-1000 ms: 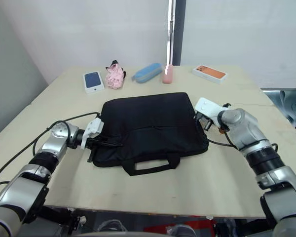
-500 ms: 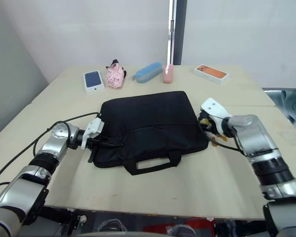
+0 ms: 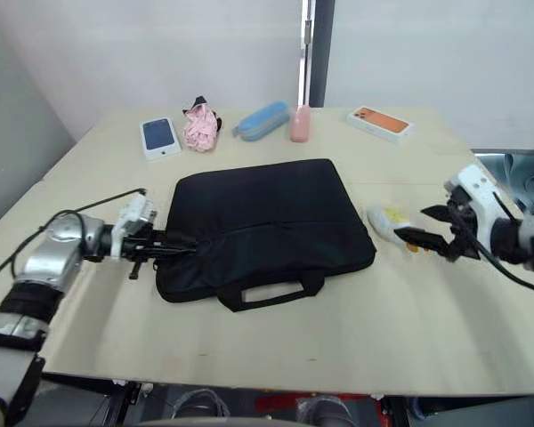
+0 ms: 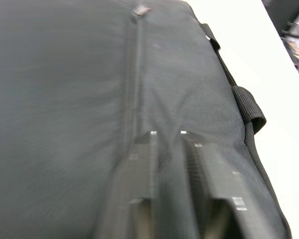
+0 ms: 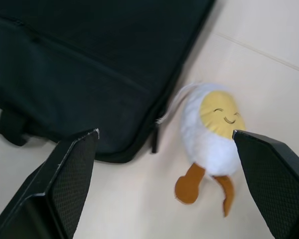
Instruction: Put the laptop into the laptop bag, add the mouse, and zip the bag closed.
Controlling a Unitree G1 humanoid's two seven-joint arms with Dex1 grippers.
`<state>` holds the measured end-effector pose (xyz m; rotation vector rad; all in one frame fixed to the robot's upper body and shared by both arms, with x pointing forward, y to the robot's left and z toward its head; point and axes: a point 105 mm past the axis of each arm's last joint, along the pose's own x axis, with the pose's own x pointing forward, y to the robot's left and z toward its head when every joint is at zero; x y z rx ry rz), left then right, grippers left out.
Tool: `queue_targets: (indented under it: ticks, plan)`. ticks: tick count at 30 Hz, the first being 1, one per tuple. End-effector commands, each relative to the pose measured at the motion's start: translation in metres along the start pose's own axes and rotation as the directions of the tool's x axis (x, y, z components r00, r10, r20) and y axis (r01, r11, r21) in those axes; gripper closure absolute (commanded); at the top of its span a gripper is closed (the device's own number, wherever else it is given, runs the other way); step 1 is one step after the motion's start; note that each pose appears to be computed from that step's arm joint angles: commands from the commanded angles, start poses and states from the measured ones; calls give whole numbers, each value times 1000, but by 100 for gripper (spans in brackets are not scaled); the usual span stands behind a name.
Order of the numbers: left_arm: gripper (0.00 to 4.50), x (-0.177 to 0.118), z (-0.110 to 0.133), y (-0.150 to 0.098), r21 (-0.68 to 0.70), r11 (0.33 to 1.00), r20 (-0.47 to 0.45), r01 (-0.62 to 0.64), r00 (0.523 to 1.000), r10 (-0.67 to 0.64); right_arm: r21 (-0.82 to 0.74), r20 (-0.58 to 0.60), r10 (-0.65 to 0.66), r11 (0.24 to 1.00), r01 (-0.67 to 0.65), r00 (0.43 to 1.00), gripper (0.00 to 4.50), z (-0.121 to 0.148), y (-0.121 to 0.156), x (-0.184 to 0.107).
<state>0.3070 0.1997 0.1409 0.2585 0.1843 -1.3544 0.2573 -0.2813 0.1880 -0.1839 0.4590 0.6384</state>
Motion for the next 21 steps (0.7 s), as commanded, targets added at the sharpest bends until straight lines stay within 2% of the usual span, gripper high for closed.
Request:
queue_targets:
  ticks: [1,6,9,12,13,18,21]
  plan:
    - [190,-37,24,2,23,994,20,-110,994,109,-60,33,-29,998,31,999,0,5,-3,-24]
    - [8,-109,21,-8,-77,950,-122,-302,949,292,-22,46,-95,995,96,994,0,-8,-15,-41]
    - [3,-149,12,-21,-182,892,-238,-414,898,369,-10,38,-113,993,114,993,0,-15,-17,-45]
    - [3,-173,-6,-40,-310,823,-359,-475,861,361,2,46,-133,991,133,990,0,-18,-20,-48]
    - [3,-176,-8,-43,-313,815,-366,-487,854,369,4,48,-137,991,137,989,0,-18,-22,-49]
    - [3,-183,3,-34,-317,764,-260,-563,826,501,-5,50,-136,991,137,989,0,-16,-24,-48]
    - [3,-181,-1,-32,-340,743,-262,-576,817,514,-6,65,-123,992,123,990,0,-11,-24,-42]
